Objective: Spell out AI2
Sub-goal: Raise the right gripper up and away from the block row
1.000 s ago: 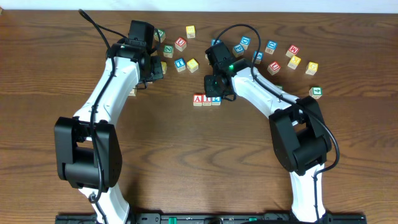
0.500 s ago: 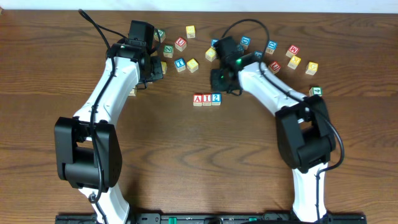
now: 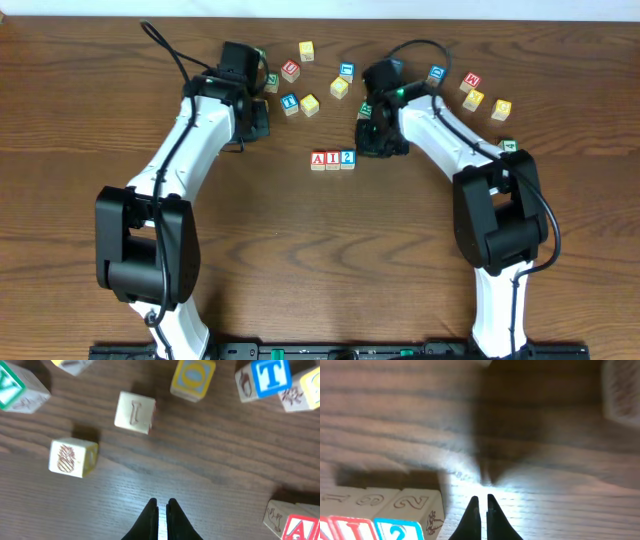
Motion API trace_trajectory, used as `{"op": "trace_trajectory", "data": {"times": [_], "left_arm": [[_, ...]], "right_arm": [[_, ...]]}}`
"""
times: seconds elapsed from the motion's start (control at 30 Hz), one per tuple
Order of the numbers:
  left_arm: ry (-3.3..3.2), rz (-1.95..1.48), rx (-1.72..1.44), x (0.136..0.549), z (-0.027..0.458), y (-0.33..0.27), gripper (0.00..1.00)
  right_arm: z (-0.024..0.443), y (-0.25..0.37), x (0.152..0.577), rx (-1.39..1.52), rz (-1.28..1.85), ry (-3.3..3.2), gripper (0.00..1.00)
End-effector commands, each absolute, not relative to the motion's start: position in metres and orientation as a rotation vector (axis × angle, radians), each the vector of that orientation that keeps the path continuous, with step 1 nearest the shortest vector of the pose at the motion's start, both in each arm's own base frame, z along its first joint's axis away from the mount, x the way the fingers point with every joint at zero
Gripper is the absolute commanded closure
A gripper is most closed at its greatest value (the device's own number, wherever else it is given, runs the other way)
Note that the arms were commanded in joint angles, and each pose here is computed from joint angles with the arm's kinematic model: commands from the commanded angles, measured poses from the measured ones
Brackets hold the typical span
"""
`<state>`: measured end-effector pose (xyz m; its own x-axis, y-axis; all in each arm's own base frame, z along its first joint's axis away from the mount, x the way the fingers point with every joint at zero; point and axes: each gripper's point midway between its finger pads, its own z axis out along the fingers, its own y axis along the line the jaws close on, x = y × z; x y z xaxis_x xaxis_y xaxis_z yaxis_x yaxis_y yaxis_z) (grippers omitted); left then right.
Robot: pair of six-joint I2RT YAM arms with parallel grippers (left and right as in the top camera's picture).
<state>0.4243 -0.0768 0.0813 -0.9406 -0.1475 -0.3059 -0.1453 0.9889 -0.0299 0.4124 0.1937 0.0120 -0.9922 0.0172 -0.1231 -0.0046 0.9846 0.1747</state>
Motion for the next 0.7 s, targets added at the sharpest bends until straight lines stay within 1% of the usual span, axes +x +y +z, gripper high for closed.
{"op": "trace_trajectory", "data": {"times": [0.0, 0.67], "left_arm": [[2.827, -0.009, -0.228, 0.42, 0.08, -0.078, 0.92], [2.825, -0.01, -0.229, 0.42, 0.08, -0.077, 0.92]], "right_arm": [[0.018, 0.201, 0.406, 0.009, 0.292, 2.994, 0.99], [0.02, 0.222, 0.41, -0.052, 0.326, 2.942, 0.99]]}}
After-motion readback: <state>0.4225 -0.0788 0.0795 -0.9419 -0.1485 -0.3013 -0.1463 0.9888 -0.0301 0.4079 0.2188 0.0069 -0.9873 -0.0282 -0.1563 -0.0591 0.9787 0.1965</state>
